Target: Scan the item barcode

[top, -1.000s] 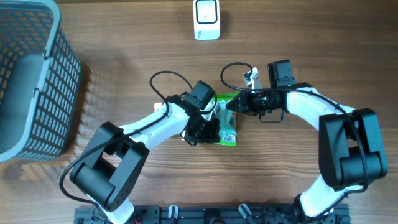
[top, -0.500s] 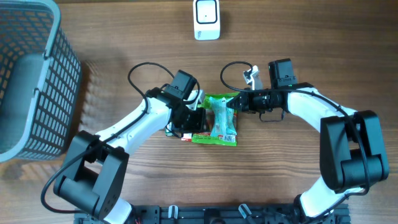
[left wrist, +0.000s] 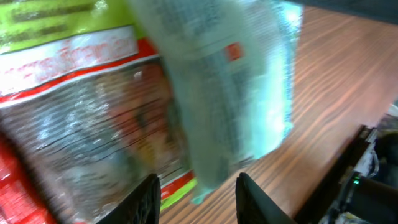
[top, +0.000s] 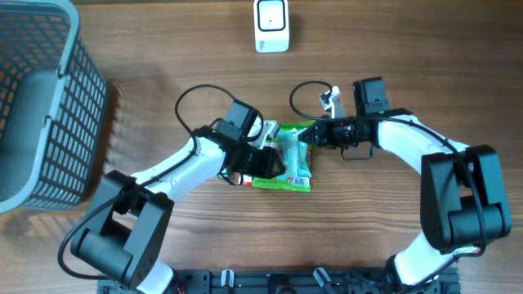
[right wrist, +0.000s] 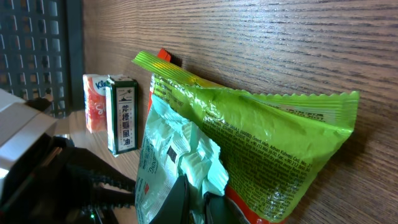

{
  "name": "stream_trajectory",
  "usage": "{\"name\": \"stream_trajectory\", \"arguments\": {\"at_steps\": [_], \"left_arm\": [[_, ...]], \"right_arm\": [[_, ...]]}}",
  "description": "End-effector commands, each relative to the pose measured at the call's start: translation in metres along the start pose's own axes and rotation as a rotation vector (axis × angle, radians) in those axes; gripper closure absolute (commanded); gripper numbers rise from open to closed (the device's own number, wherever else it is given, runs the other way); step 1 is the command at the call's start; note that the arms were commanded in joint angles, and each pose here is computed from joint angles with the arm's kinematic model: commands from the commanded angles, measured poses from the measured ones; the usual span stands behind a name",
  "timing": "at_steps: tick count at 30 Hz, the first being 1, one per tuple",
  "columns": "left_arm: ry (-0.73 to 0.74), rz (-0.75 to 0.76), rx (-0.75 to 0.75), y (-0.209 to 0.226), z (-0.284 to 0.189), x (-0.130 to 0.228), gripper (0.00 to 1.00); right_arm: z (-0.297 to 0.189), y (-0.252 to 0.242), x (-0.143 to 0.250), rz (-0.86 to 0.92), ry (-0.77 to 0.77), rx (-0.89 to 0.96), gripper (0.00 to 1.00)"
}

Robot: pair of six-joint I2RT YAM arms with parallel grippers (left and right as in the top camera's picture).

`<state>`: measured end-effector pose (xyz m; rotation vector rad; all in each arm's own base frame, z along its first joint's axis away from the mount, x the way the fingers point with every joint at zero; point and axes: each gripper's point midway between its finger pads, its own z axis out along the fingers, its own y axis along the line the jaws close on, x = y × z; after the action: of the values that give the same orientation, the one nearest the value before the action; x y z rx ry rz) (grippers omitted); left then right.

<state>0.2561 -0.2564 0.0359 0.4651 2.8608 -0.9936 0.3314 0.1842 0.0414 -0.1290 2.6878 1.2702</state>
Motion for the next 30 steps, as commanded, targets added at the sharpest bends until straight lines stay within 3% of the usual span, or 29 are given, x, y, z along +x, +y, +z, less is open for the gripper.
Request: {"name": "stream_trajectory", "arguments": {"at_steps": [1,5,14,16,18,30], "left_arm": [[0.011,0.054,0.111,-0.022,-0.001,0.004,0.63],[0.019,0.121,0.111,-0.026,0.004,0.007,0.62],[0.082,0.073,0.085,-0.007,0.024,0.018,0.64],[0.084,0.068,0.068,-0.003,0.026,0.018,0.72],[0.082,0.069,0.065,-0.002,0.027,0.018,0.96],[-0.002,0.033,0.036,0.012,-0.024,0.004,0.96]], "right_arm": [[-0.005,0.005,-0.001,-0.031,-0.015,0.002,0.95],[-0.005,0.005,-0.001,-0.030,-0.015,0.002,0.95],[-0.005,0.005,-0.001,-0.006,-0.015,0.002,0.95],[-0.005,0.005,-0.001,-0.006,-0.015,0.002,0.95],[-0.005,0.005,-0.001,-0.005,-0.015,0.002,0.95],[-0.007,-0.023,-0.003,0.004,-0.036,0.159,0.96]]}}
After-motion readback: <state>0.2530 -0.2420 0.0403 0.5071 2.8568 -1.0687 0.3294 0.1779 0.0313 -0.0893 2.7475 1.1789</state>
